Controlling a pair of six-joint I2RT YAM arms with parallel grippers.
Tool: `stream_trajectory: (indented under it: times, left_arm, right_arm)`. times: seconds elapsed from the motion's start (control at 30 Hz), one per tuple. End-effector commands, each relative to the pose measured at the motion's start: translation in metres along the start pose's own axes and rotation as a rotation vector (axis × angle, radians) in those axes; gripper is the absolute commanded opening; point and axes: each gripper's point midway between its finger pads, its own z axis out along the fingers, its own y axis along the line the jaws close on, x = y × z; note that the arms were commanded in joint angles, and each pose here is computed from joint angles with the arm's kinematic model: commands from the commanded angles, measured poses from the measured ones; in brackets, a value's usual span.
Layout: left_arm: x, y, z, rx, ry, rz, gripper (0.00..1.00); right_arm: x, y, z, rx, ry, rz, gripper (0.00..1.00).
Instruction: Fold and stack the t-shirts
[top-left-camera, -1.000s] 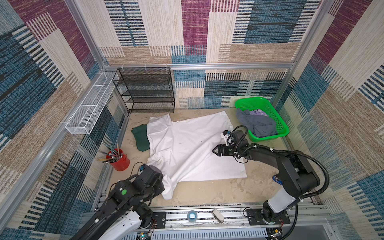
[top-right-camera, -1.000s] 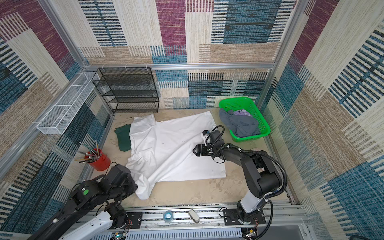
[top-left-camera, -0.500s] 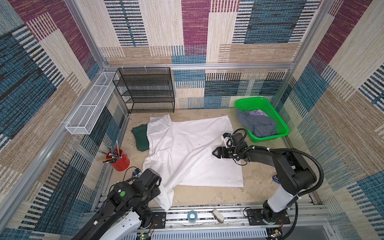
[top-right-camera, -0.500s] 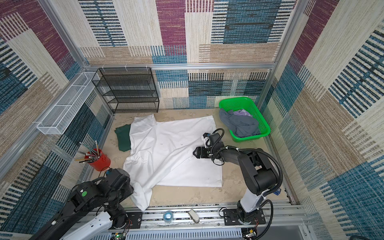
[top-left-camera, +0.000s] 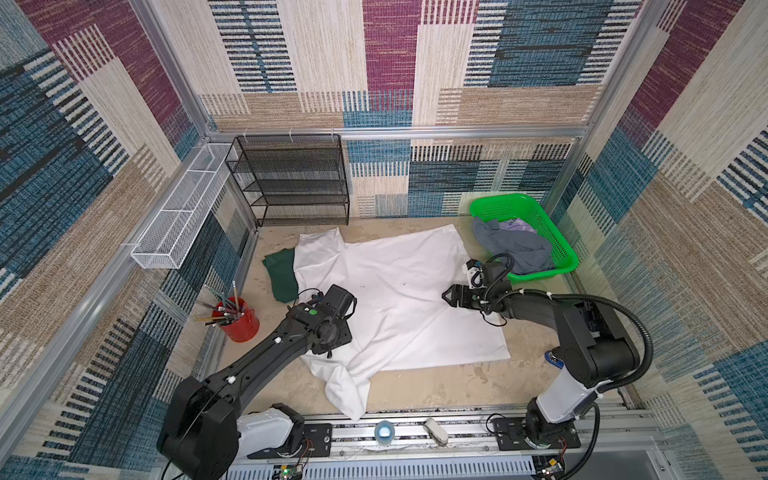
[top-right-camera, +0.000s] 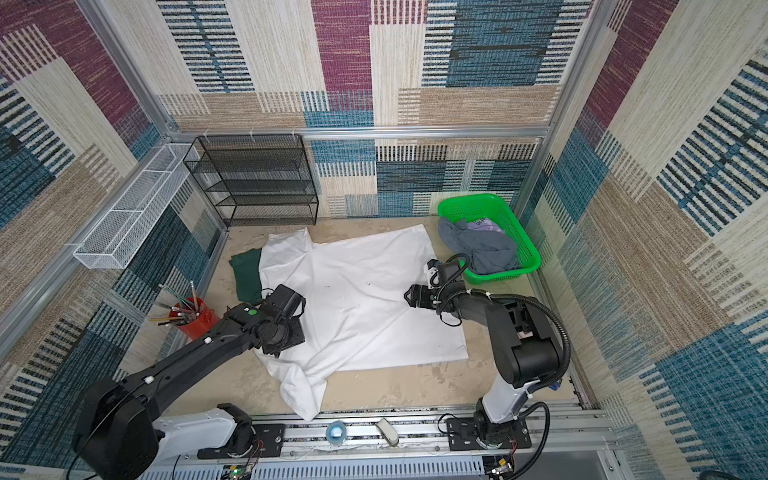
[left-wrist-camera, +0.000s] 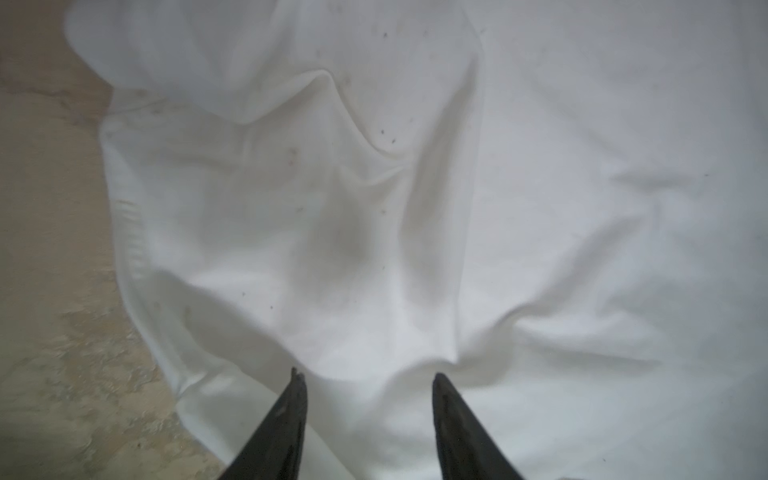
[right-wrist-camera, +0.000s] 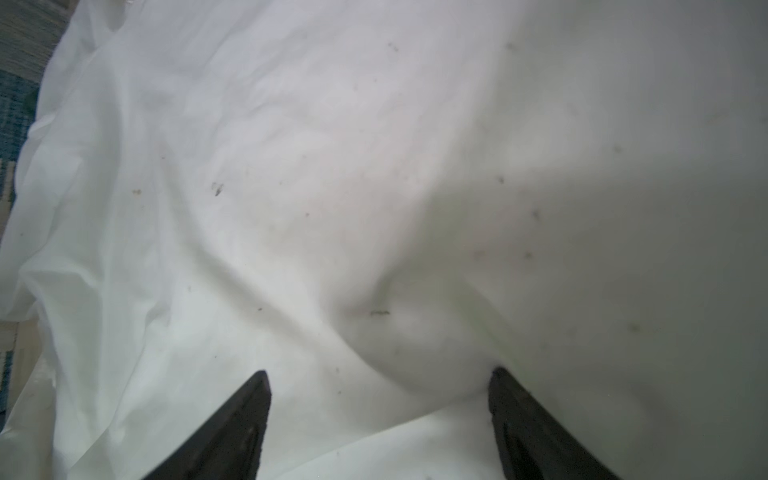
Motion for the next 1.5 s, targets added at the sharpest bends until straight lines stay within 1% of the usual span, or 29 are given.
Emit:
stream_trajectory:
  times: [0.0, 0.1, 0.17, 0.23, 0.3, 0.4, 0.47, 0.53, 0.67, 0.8, 0.87, 0.93, 1.03, 1.1, 1.13, 1.17, 1.23, 1.3, 1.4, 1.47]
  left_arm:
    - [-0.009, -0.016, 0.019, 0.053, 0.033, 0.082, 0.5]
    - [0.001, 0.0, 0.033, -0.02, 0.098, 0.084, 0.5]
    - [0.006, 0.012, 0.037, -0.055, 0.12, 0.069, 0.5]
    - [0.009, 0.022, 0.039, -0.059, 0.119, 0.045, 0.5]
    - [0.009, 0.033, 0.04, -0.072, 0.116, 0.017, 0.5]
    - [0.004, 0.042, 0.044, -0.066, 0.112, -0.021, 0.5]
    - [-0.005, 0.04, 0.047, -0.047, 0.1, -0.038, 0.5]
    - [-0.016, 0.037, 0.052, -0.038, 0.098, -0.051, 0.5]
    - [-0.039, 0.028, 0.066, -0.024, 0.103, -0.063, 0.5]
    - [-0.066, 0.02, 0.079, -0.002, 0.094, -0.088, 0.48]
    - [-0.082, 0.013, 0.079, 0.021, 0.064, -0.085, 0.48]
    - [-0.101, 0.005, 0.072, 0.046, 0.008, -0.071, 0.48]
    - [-0.131, 0.002, 0.052, 0.035, -0.091, -0.053, 0.48]
    - [-0.147, 0.0, 0.036, 0.04, -0.168, -0.041, 0.48]
    - [-0.15, -0.003, 0.029, 0.055, -0.181, -0.032, 0.48]
    - [-0.147, -0.007, 0.02, 0.088, -0.177, -0.02, 0.48]
    - [-0.123, -0.021, 0.001, 0.168, -0.164, 0.025, 0.48]
    - [-0.083, -0.026, -0.015, 0.199, -0.125, 0.076, 0.49]
    - [-0.018, -0.02, -0.03, 0.219, -0.053, 0.117, 0.49]
    - [0.018, -0.018, -0.035, 0.282, -0.012, 0.128, 0.49]
  right_arm:
    - [0.023, -0.036, -0.011, 0.208, 0.115, 0.002, 0.84]
    - [0.005, -0.021, -0.027, 0.194, 0.04, -0.046, 0.84]
    - [0.003, -0.003, -0.035, 0.166, 0.009, -0.086, 0.84]
    - [0.014, 0.016, -0.034, 0.096, 0.043, -0.09, 0.84]
    - [0.035, 0.03, -0.025, 0.038, 0.119, -0.075, 0.84]
    - [0.059, 0.032, -0.01, 0.009, 0.181, -0.038, 0.84]
    - [0.063, 0.027, -0.001, 0.021, 0.201, -0.028, 0.84]
    - [0.059, 0.02, 0.007, 0.049, 0.204, -0.03, 0.84]
    - [0.044, 0.008, 0.023, 0.071, 0.207, -0.021, 0.84]
    - [0.012, -0.003, 0.03, 0.101, 0.164, -0.028, 0.84]
    - [-0.005, -0.005, 0.03, 0.119, 0.131, -0.045, 0.84]
    - [-0.021, -0.006, 0.028, 0.139, 0.105, -0.06, 0.84]
    - [-0.042, 0.002, 0.021, 0.139, 0.063, -0.093, 0.84]
    - [-0.051, 0.018, 0.012, 0.089, 0.03, -0.13, 0.84]
    - [-0.052, 0.027, 0.007, 0.063, 0.015, -0.15, 0.84]
    - [-0.05, 0.034, 0.003, 0.049, 0.007, -0.166, 0.84]
    - [-0.041, 0.05, -0.005, 0.026, 0.01, -0.197, 0.85]
    - [-0.025, 0.064, -0.011, -0.003, 0.034, -0.198, 0.85]
    - [0.002, 0.08, -0.016, -0.044, 0.075, -0.184, 0.85]
    - [0.019, 0.086, -0.017, -0.063, 0.104, -0.177, 0.85]
